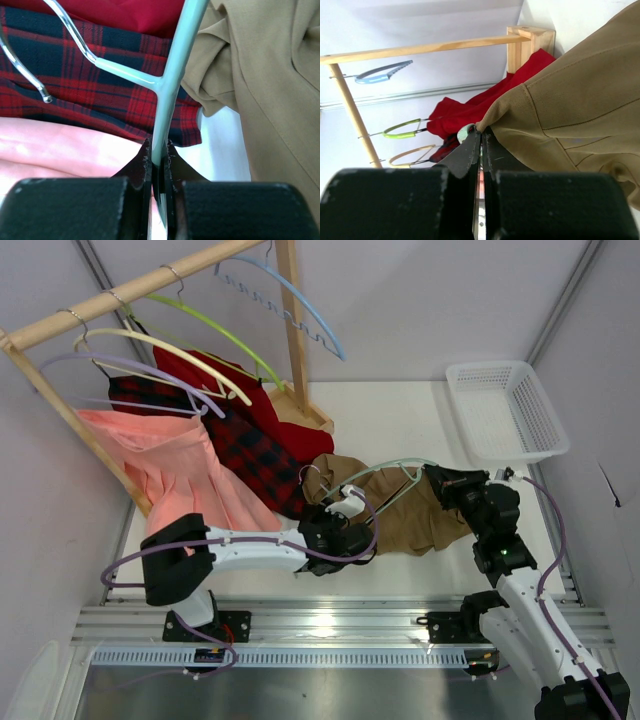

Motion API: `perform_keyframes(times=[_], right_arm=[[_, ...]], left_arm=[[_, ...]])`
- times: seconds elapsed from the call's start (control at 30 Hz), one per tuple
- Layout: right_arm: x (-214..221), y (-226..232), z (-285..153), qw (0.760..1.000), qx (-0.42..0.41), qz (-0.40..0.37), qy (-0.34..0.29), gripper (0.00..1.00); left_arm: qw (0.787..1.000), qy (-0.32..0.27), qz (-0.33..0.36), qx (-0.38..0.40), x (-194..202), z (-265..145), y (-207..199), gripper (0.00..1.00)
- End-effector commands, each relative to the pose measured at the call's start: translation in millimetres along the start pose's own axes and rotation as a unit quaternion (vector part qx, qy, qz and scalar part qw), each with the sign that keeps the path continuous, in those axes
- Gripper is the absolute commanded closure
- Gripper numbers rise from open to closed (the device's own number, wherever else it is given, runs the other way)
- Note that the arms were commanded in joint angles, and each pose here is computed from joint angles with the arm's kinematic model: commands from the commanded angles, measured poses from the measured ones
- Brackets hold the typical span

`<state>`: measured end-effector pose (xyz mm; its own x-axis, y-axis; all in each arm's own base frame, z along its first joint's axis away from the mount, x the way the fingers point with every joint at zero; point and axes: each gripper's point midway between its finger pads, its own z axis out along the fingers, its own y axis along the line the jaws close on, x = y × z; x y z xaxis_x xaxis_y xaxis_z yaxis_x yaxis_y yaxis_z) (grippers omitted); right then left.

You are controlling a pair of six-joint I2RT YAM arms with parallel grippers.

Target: Place the skirt on the hanger

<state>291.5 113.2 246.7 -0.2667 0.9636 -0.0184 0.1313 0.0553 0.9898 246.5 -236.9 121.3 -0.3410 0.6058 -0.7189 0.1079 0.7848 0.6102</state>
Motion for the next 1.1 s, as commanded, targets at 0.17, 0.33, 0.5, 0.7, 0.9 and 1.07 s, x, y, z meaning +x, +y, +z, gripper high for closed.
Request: perform_keyframes(times=[0.17, 0.33, 0.5, 0.7, 0.9, 1.07], right_arm=[[-3.9, 85.6, -10.8, 0.989, -0.148, 0.024, -0.006, 1.00], [-3.7, 92.6, -15.4, 0.988, -0.154, -0.019, -0.018, 1.00], [13.6, 107.6, -16.3, 0.975, -0.162, -0.151, -0.002, 1.00], [34.5, 124.3, -15.9, 0.942, -0.167, -0.292, 0.012, 1.00], [22.9, 129.9, -26.2, 0.939, -0.161, -0.304, -0.022, 1.00], [19.6, 133.2, -28.1, 0.954, -0.150, -0.260, -0.010, 1.00]], left_arm=[[0.993, 0.050, 0.103, 0.021, 37.5, -7.6, -13.0, 1.00], [0.995, 0.046, 0.080, 0.045, 29.1, -11.7, -15.8, 1.00], [0.992, 0.061, 0.104, 0.023, 24.5, -12.0, -12.3, 1.00], [0.991, 0.075, 0.110, 0.022, 24.6, -13.6, -13.4, 1.00], [0.990, 0.079, 0.111, 0.020, 35.0, -13.4, -10.3, 1.00], [0.989, 0.077, 0.125, 0.003, 43.5, -11.2, -3.7, 1.00]])
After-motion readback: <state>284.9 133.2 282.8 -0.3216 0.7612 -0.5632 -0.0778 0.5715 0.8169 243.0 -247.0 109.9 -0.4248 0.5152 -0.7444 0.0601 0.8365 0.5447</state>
